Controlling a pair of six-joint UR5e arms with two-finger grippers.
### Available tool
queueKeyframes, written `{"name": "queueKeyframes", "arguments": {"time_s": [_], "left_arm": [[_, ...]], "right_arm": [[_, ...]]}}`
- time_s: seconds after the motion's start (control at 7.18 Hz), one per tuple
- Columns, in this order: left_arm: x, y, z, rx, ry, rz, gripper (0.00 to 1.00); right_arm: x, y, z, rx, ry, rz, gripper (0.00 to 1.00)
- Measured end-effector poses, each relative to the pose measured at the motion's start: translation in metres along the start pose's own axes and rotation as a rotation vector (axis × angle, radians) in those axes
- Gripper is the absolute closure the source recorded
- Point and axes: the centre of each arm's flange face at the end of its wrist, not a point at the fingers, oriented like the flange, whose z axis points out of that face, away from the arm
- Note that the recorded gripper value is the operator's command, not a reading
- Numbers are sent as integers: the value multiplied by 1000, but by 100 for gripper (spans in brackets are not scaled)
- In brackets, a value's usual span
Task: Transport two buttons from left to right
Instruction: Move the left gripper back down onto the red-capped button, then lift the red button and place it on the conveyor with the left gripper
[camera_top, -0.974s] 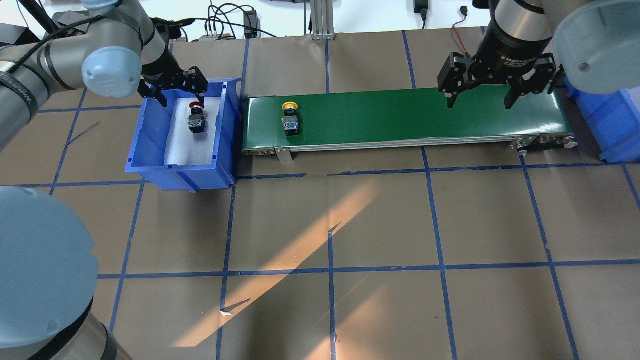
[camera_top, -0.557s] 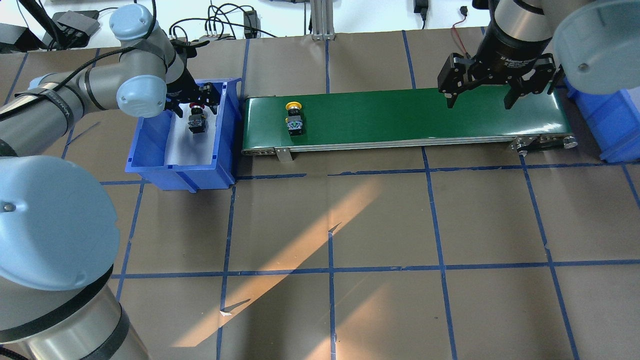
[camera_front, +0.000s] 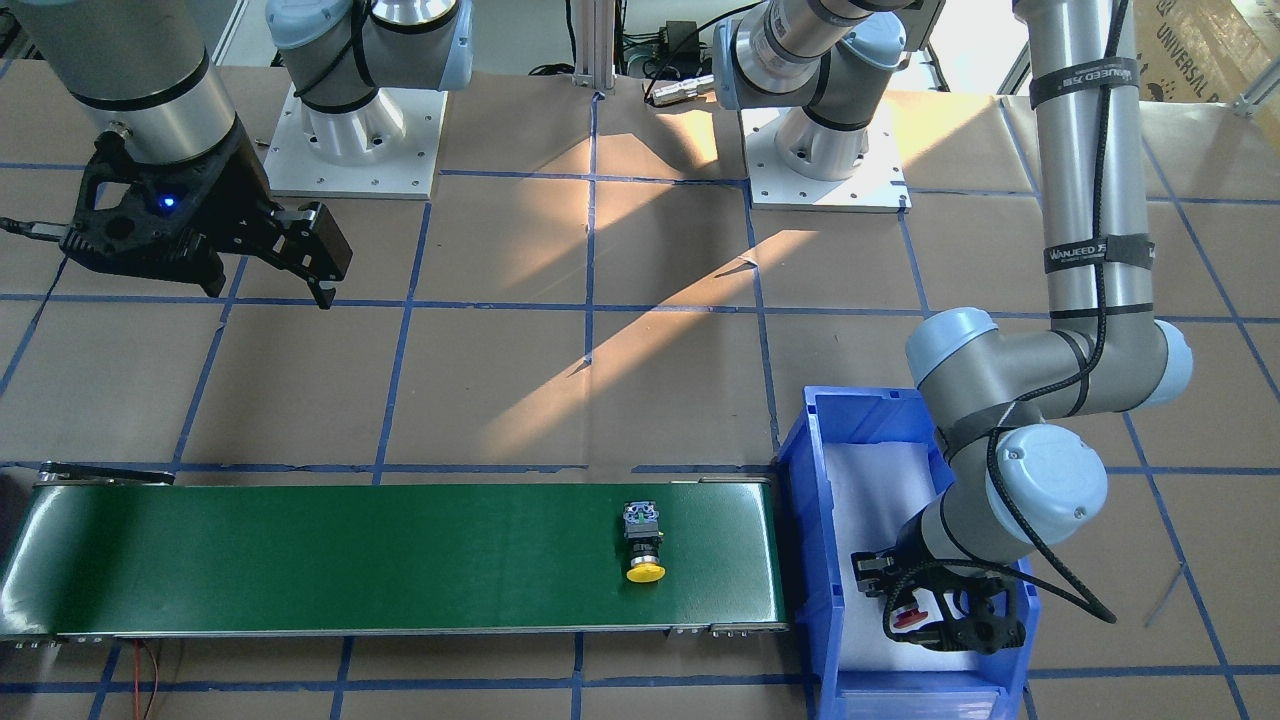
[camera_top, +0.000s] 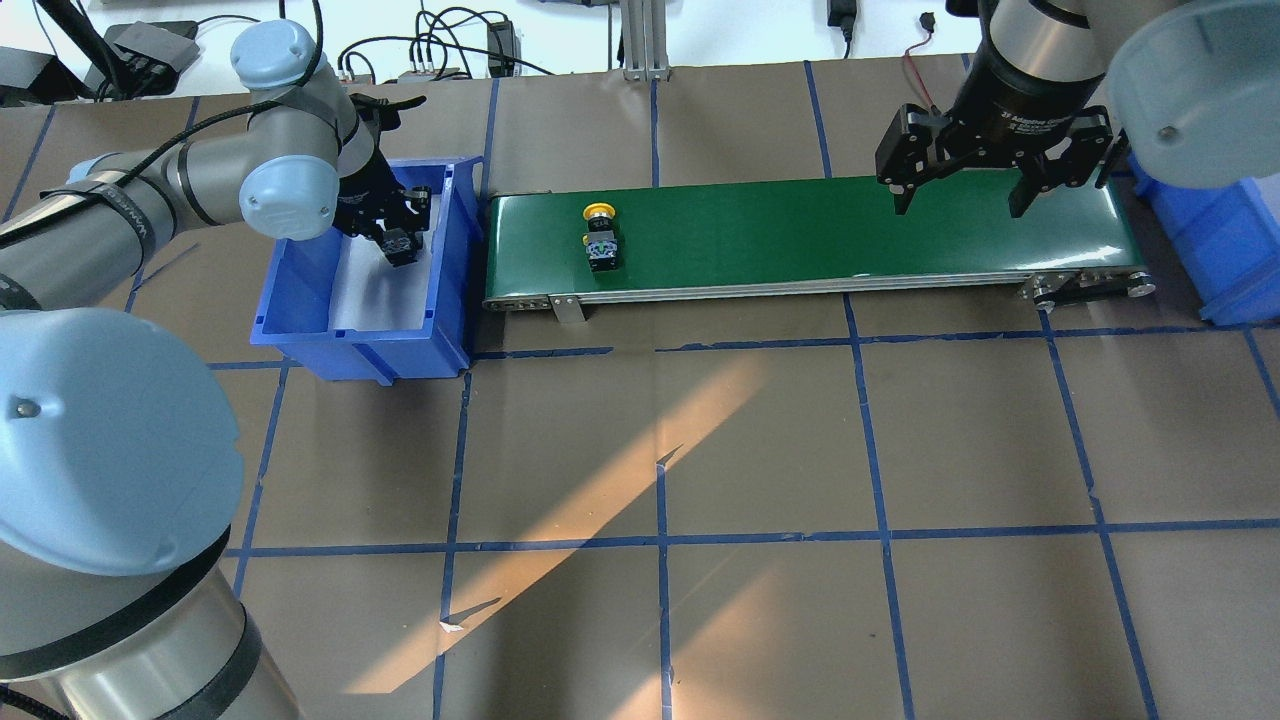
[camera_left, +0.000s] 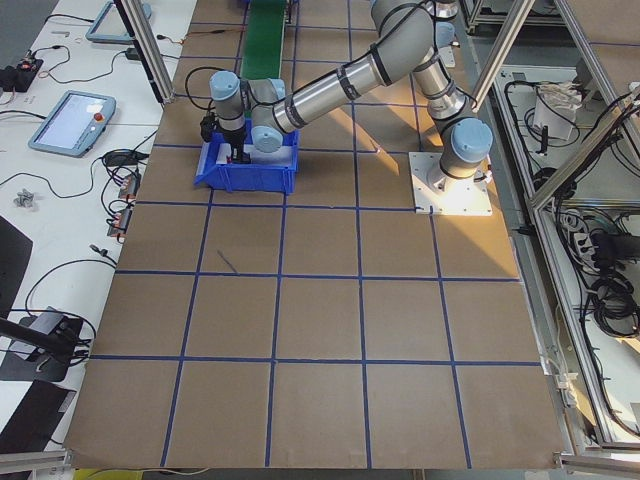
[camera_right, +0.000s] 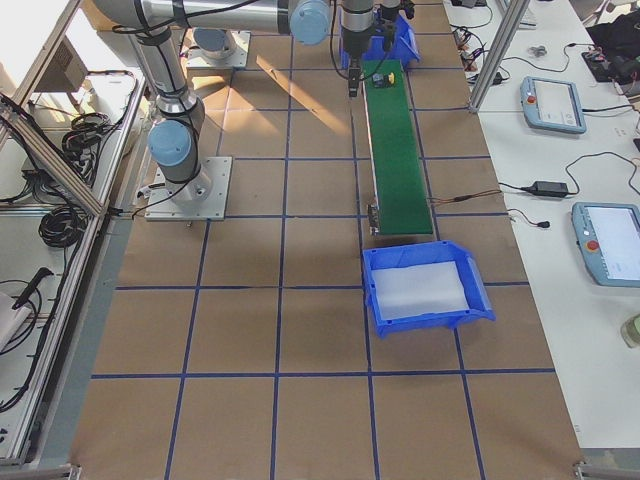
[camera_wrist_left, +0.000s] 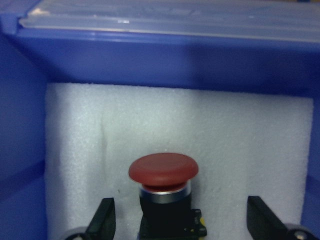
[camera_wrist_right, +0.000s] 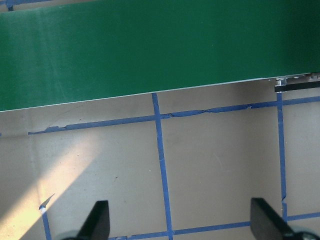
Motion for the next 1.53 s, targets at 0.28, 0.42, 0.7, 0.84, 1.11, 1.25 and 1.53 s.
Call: {"name": "queueKeyframes", "arguments": {"time_s": [0.28,0.42,0.7,0.84,1.11,1.25,1.53], "left_arm": [[-1,8,-52,7,1,-2,79],[3,22,-99,13,3,0,79],[46,55,-161,16,34,26,79],[89,61,-159,15,54,34,79],[159,49,-116,10,57,57,79],[169,43,-97,0,51,66,79],[170,45,-79,-13,39,69,79]], "right_arm": [[0,0,0,0,0,1,0],[0,1,0,1,0,1,0],[0,1,-1,0,0,0,0],[0,1,-1,0,0,0,0],[0,1,0,-2,0,-1,0],[0,1,1,-3,0,-1,0],[0,1,1,-3,0,-1,0]]}}
